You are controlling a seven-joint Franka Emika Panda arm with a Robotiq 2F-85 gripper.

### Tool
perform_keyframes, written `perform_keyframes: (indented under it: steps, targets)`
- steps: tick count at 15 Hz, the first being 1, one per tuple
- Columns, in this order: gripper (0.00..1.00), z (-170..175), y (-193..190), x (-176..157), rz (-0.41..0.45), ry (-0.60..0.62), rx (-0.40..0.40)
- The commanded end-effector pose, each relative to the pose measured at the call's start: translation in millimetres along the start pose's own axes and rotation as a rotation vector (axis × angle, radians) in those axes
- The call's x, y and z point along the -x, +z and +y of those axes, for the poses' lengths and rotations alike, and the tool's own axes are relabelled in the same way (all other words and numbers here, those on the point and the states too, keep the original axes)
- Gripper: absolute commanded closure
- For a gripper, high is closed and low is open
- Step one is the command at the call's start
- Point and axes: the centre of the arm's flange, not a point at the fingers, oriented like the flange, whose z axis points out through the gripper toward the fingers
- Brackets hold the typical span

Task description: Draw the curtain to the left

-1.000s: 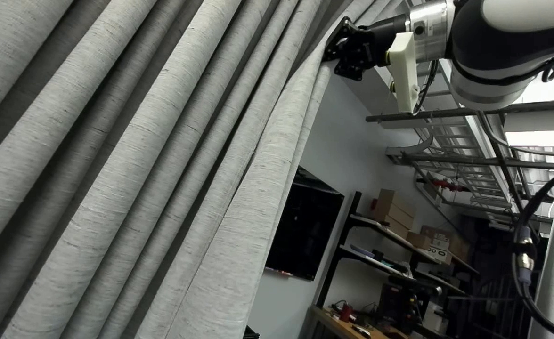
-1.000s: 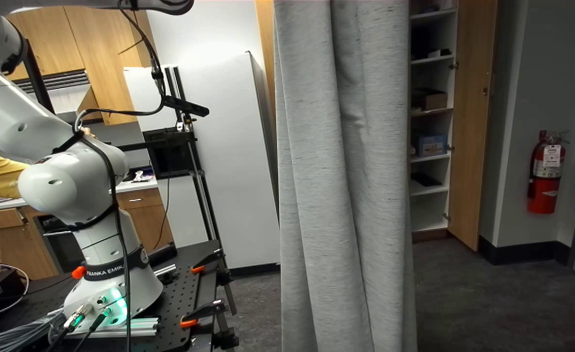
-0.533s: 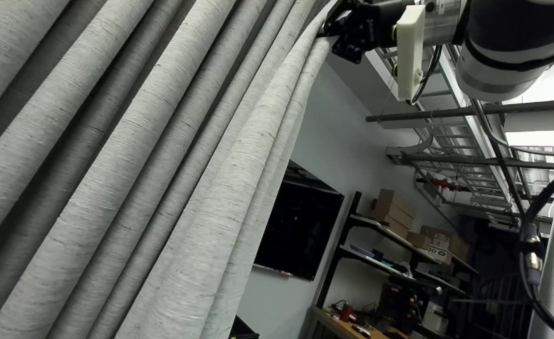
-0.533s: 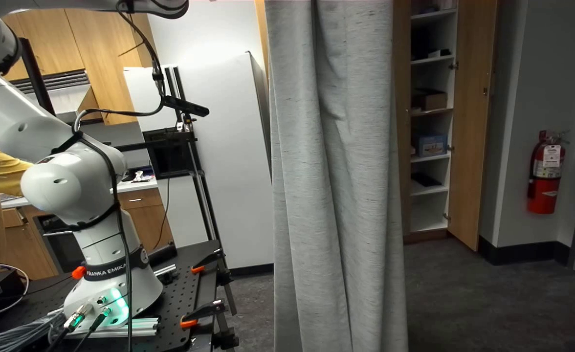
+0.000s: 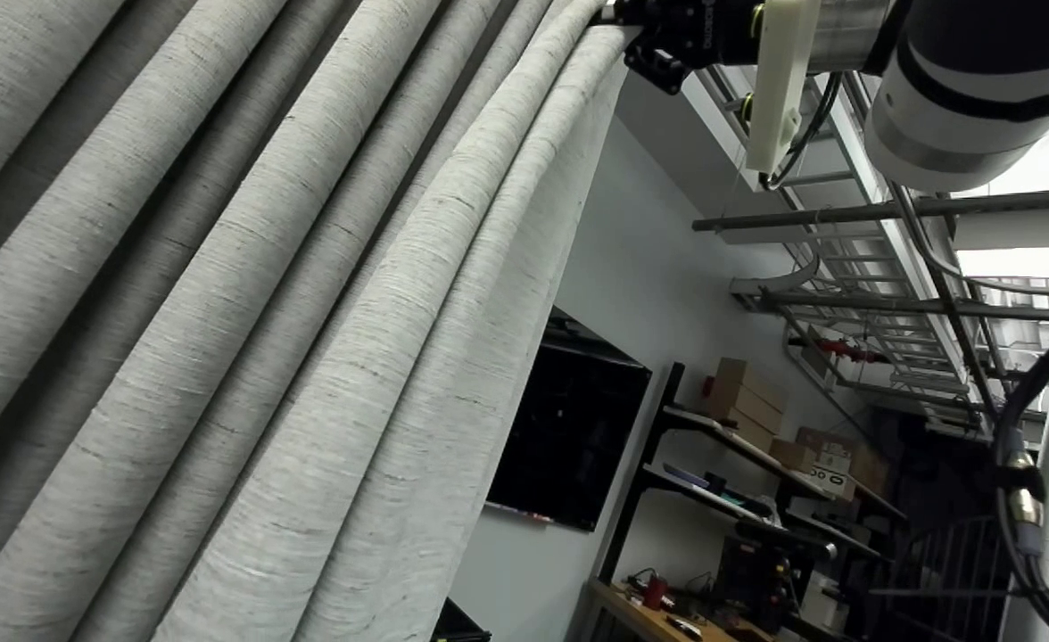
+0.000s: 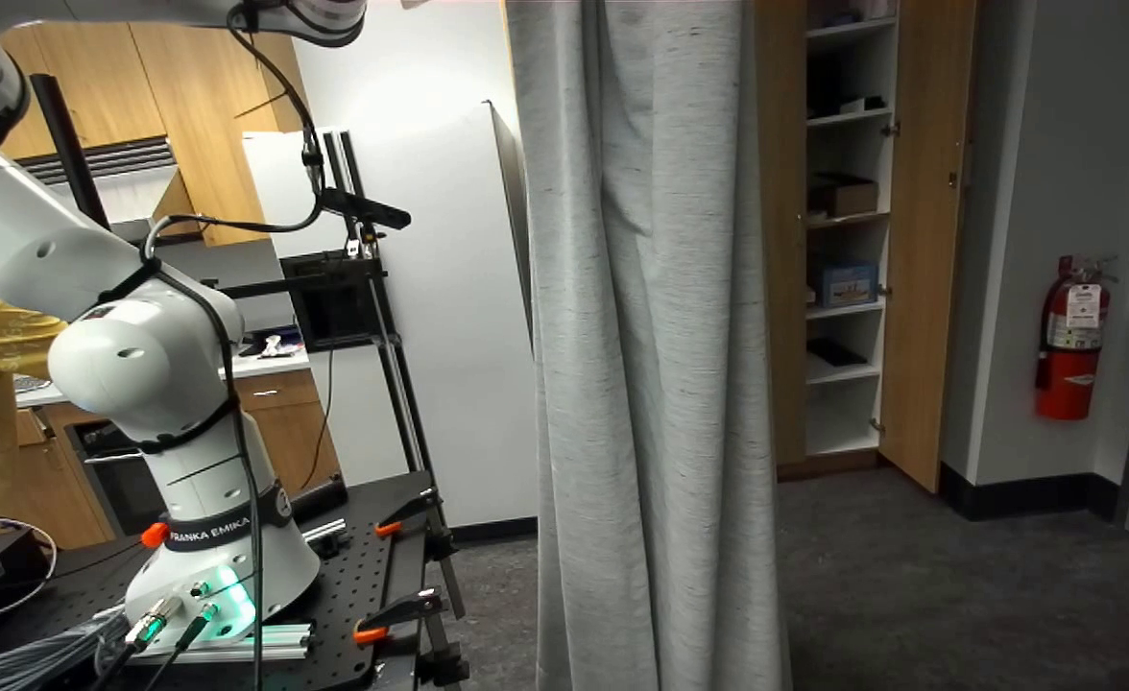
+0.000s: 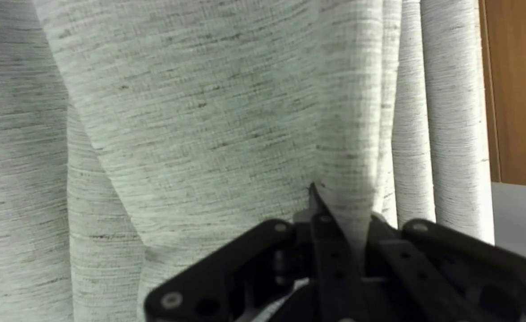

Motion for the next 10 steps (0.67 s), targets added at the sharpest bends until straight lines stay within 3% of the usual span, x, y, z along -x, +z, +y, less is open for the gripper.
perform_keyframes:
  steps: [1, 6, 10]
  targets:
    - [1.00, -35.4, 14.4, 67.2, -0.093, 0.042, -0.116]
    - [1.00, -47.3, 14.5, 77.2, -0.041, 0.084, -0.180]
    - [1.00, -50.3, 15.8, 82.7, -0.037, 0.068, -0.160]
